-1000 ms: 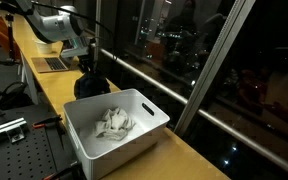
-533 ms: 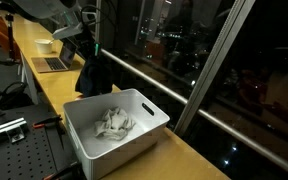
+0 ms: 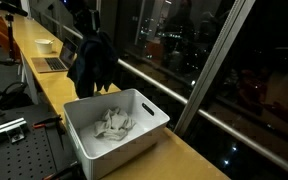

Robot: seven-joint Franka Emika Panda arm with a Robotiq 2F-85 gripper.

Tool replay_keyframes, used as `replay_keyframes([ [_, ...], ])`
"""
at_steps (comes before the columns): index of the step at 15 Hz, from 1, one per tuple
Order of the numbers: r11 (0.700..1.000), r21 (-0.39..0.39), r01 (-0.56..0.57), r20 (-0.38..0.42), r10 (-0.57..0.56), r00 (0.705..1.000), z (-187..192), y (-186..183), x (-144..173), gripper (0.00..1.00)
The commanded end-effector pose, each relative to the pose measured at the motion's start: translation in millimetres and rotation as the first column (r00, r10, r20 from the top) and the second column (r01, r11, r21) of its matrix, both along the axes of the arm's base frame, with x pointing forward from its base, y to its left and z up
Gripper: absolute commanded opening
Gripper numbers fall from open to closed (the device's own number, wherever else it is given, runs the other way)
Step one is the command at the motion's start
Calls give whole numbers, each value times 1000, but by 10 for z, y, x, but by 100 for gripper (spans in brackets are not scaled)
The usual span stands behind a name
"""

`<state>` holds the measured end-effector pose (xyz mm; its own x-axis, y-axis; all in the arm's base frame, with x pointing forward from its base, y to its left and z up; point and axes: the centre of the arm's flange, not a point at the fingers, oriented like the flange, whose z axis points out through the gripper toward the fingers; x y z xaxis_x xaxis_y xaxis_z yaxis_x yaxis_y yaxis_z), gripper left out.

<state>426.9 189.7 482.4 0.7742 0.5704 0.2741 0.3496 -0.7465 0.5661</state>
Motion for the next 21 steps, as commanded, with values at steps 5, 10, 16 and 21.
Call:
replay_keyframes([
  [5, 990, -12, 138, 1, -138, 990, 0, -737, 283, 3],
  [10, 975, -20, 223, -39, -224, 974, -313, -1262, 354, 3],
  [16, 953, 1, 303, -78, -302, 950, -653, -1890, 366, 3],
  [21, 932, 2, 363, -80, -362, 929, -476, -2360, 453, 3],
])
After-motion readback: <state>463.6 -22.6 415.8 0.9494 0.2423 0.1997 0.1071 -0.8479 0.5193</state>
